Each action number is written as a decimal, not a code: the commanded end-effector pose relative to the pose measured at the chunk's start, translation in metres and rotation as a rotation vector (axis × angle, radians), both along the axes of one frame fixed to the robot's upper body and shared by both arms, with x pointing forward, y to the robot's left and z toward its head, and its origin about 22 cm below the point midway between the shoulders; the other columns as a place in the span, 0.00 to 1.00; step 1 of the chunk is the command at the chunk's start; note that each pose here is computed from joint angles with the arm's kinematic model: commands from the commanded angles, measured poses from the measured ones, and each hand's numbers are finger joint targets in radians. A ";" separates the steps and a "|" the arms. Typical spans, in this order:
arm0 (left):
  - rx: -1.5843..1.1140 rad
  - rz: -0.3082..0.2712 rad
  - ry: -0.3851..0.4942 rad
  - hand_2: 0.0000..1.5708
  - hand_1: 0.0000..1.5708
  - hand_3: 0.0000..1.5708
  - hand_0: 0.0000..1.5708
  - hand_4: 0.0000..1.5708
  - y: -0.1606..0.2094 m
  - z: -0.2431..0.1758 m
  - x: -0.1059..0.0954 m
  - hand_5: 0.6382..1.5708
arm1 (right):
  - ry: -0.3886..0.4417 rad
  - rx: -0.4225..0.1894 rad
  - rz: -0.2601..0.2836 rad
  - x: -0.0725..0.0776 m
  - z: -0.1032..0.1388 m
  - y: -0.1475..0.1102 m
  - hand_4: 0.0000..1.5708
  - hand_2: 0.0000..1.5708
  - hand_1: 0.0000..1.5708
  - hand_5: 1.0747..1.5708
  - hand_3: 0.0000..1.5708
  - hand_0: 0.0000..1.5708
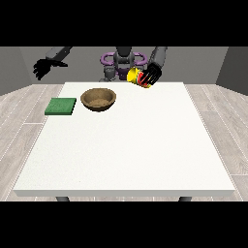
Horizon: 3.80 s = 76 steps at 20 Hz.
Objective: Pick the cup and pour the ball into the bowl, then pick the bowl and place it on the pad
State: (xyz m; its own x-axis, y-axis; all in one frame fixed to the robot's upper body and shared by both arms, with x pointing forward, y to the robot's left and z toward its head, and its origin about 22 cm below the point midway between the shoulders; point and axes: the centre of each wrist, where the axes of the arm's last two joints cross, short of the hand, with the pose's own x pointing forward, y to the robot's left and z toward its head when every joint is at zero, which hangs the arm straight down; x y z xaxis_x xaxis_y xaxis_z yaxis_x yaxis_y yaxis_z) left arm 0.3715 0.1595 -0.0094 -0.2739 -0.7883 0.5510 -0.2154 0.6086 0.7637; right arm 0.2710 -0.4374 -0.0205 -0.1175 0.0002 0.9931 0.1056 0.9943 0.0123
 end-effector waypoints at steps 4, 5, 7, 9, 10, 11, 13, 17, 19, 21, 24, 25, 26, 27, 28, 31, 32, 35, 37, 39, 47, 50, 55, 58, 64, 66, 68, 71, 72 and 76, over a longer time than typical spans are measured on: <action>0.125 -0.074 -0.008 1.00 0.87 1.00 0.87 0.71 -0.063 0.022 -0.007 1.00 | 0.011 0.021 -0.086 -0.017 -0.011 -0.026 0.00 0.05 0.00 0.97 0.00 0.00; 0.173 -0.048 0.016 1.00 0.87 1.00 0.87 0.68 -0.049 0.018 -0.005 1.00 | 0.045 0.016 -0.067 -0.013 -0.002 -0.029 0.00 0.00 0.00 0.97 0.00 0.00; 0.230 -0.039 -0.039 1.00 0.84 1.00 0.84 0.65 -0.058 0.015 -0.007 1.00 | -0.024 0.007 -0.056 -0.020 -0.023 -0.012 0.00 0.00 0.00 0.96 0.00 0.00; 0.269 -0.042 -0.009 1.00 0.77 1.00 0.77 0.62 -0.064 0.021 -0.007 1.00 | 0.016 0.028 -0.042 -0.021 -0.035 0.001 0.00 0.00 0.00 0.96 0.00 0.00; 0.299 -0.029 0.004 1.00 0.69 1.00 0.69 0.61 -0.056 0.018 -0.007 1.00 | 0.046 0.020 -0.043 -0.024 -0.027 -0.012 0.00 0.04 0.00 0.96 0.00 0.00; 0.328 -0.061 -0.036 1.00 0.65 1.00 0.65 0.60 -0.087 0.023 -0.016 1.00 | 0.029 0.018 -0.048 -0.018 -0.024 -0.016 0.00 0.03 0.00 0.96 0.00 0.00; 0.360 -0.059 -0.058 1.00 0.52 0.99 0.52 0.56 -0.095 0.024 -0.022 1.00 | 0.009 0.006 -0.054 -0.003 -0.008 -0.019 0.00 0.00 0.00 0.95 0.00 0.00; 0.436 -0.069 -0.105 1.00 0.34 1.00 0.34 0.59 -0.119 0.043 -0.029 1.00 | 0.012 -0.019 -0.042 0.013 -0.006 -0.008 0.00 0.00 0.00 0.92 0.02 0.00; 0.517 -0.089 -0.126 1.00 0.35 1.00 0.35 0.57 -0.122 0.046 -0.026 1.00 | 0.047 -0.028 -0.073 0.025 0.011 -0.011 0.00 0.00 0.00 0.92 0.10 0.00; 0.592 -0.046 -0.188 1.00 0.35 1.00 0.35 0.56 -0.126 0.043 -0.022 1.00 | -0.013 -0.019 -0.007 0.043 0.008 0.020 0.00 0.00 0.00 0.92 0.14 0.00; 0.651 -0.076 -0.165 1.00 0.24 1.00 0.24 0.57 -0.136 0.038 -0.040 1.00 | 0.007 -0.033 -0.015 0.057 0.014 0.032 0.00 0.00 0.00 0.91 0.17 0.00; 0.648 -0.077 -0.151 1.00 0.19 1.00 0.19 0.57 -0.126 0.036 -0.032 1.00 | 0.027 -0.029 -0.001 0.054 0.011 0.034 0.00 0.00 0.00 0.92 0.14 0.00; 0.683 -0.067 -0.187 1.00 0.18 1.00 0.18 0.55 -0.136 0.048 -0.033 1.00 | -0.022 -0.014 0.015 0.049 0.028 0.003 0.00 0.00 0.00 0.91 0.19 0.00; 0.703 -0.082 -0.213 1.00 0.24 1.00 0.24 0.53 -0.146 0.045 -0.045 1.00 | -0.058 0.009 0.018 0.066 0.021 0.035 0.00 0.00 0.00 0.91 0.17 0.00; 0.731 -0.096 -0.176 1.00 0.18 1.00 0.18 0.57 -0.139 0.033 -0.046 0.99 | -0.017 -0.013 0.028 0.068 0.029 0.032 0.00 0.00 0.00 0.91 0.17 0.00; 0.845 -0.160 -0.199 1.00 0.20 1.00 0.20 0.61 -0.148 0.020 -0.066 0.96 | -0.027 0.009 0.019 0.065 0.020 0.034 0.00 0.00 0.00 0.91 0.16 0.00; 0.877 -0.151 -0.190 1.00 0.03 1.00 0.03 0.69 -0.148 0.042 -0.046 0.92 | -0.034 0.007 0.036 0.050 0.019 0.011 0.00 0.00 0.00 0.90 0.18 0.00; 0.961 -0.188 -0.238 1.00 0.00 1.00 0.00 0.79 -0.161 0.061 -0.046 0.82 | -0.054 0.000 0.043 0.070 0.030 0.028 0.00 0.00 0.00 0.90 0.12 0.00; 1.063 -0.177 -0.245 1.00 0.00 1.00 0.00 0.79 -0.152 0.045 -0.040 0.80 | -0.022 -0.005 0.056 0.058 0.021 0.022 0.00 0.00 0.00 0.90 0.10 0.00; 1.118 -0.173 -0.278 1.00 0.45 1.00 0.45 0.76 -0.171 0.073 -0.044 0.83 | -0.004 0.017 0.034 0.054 0.015 0.018 0.00 0.00 0.00 0.90 0.12 0.00; 1.258 -0.152 -0.386 1.00 0.98 1.00 0.98 0.77 -0.186 0.117 -0.034 0.88 | -0.039 0.009 -0.005 0.058 0.016 0.019 0.00 0.00 0.00 0.89 0.13 0.00; 1.247 -0.212 -0.379 1.00 0.95 1.00 0.95 0.77 -0.167 0.099 -0.041 0.88 | 0.025 0.012 -0.057 0.034 0.008 -0.007 0.00 0.00 0.00 0.91 0.17 0.00; 0.877 -0.176 -0.279 1.00 0.00 1.00 0.00 0.84 -0.146 0.107 -0.034 0.78 | 0.093 0.091 0.007 0.042 -0.001 0.013 0.30 0.00 0.00 0.97 0.00 0.00; 0.651 -0.062 -0.260 1.00 0.23 1.00 0.23 0.63 -0.099 0.122 -0.016 0.98 | 0.130 0.095 -0.038 0.026 -0.010 0.001 0.31 0.00 0.00 0.98 0.00 0.00; 0.260 -0.055 -0.151 1.00 0.55 0.99 0.55 0.59 -0.048 0.124 -0.003 0.98 | 0.024 0.100 -0.064 0.045 0.007 0.011 0.26 0.00 0.00 0.97 0.00 0.00; 0.060 -0.087 -0.112 1.00 0.82 0.97 0.82 0.63 -0.049 0.124 -0.005 0.99 | 0.007 0.104 -0.061 0.047 0.004 0.018 0.15 0.00 0.00 0.98 0.00 0.00; -0.086 -0.115 -0.100 0.89 0.75 0.72 0.75 0.49 -0.044 0.126 -0.005 0.96 | 0.023 0.132 -0.048 0.047 -0.006 0.029 0.16 0.00 0.00 0.99 0.00 0.00; -0.223 -0.128 -0.128 0.59 0.61 0.40 0.61 0.55 -0.021 0.126 0.005 0.97 | -0.073 0.142 0.014 0.066 0.017 0.039 0.23 0.00 0.00 1.00 0.00 0.00; -0.316 -0.166 -0.118 0.45 0.50 0.06 0.50 0.55 -0.025 0.122 0.001 0.96 | -0.053 0.155 -0.012 0.064 0.008 0.046 0.24 0.00 0.00 1.00 0.00 0.00; -0.502 -0.182 -0.069 0.00 0.00 0.00 0.00 0.25 -0.010 0.101 0.003 0.98 | -0.049 0.145 0.072 0.083 0.027 0.062 0.27 0.00 0.00 0.99 0.00 0.00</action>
State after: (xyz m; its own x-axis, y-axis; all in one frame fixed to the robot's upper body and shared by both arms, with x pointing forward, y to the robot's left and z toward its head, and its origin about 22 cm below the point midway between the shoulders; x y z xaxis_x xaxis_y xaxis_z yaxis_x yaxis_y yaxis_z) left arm 0.3739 0.1354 0.1074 -0.4473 -0.5293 0.7210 -0.1527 0.8395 0.5215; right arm 0.3423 -0.3876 -0.0049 -0.1602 -0.1426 0.9767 0.0817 0.9842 0.1571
